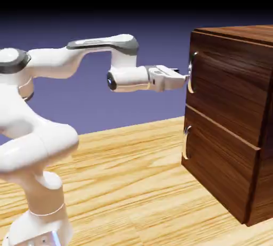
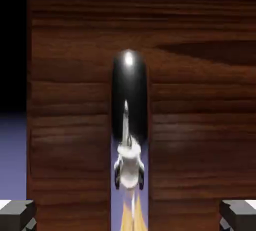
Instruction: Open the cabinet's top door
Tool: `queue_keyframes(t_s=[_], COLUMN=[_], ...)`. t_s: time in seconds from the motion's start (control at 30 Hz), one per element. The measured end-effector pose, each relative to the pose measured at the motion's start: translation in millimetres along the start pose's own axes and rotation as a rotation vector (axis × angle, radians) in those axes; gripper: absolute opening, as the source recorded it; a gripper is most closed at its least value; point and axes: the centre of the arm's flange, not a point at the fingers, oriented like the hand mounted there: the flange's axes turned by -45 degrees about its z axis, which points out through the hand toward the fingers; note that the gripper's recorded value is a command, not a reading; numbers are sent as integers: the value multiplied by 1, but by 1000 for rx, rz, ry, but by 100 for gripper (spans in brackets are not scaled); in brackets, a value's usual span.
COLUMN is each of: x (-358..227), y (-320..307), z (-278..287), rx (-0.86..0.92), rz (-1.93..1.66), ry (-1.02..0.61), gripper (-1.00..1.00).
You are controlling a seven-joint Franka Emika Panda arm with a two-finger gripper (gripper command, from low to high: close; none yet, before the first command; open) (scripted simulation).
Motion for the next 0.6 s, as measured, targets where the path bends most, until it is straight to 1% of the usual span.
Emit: queue_keyframes(t_s=[0.03, 0.1, 0.23, 0.6], x=[0, 0, 0, 0], y=[0, 0, 14, 38], z=[8, 8, -20, -60], rx=[0, 0, 83, 210], rz=[1, 1, 1, -2], ry=[0, 0, 0, 0], gripper=[-100, -100, -100, -100])
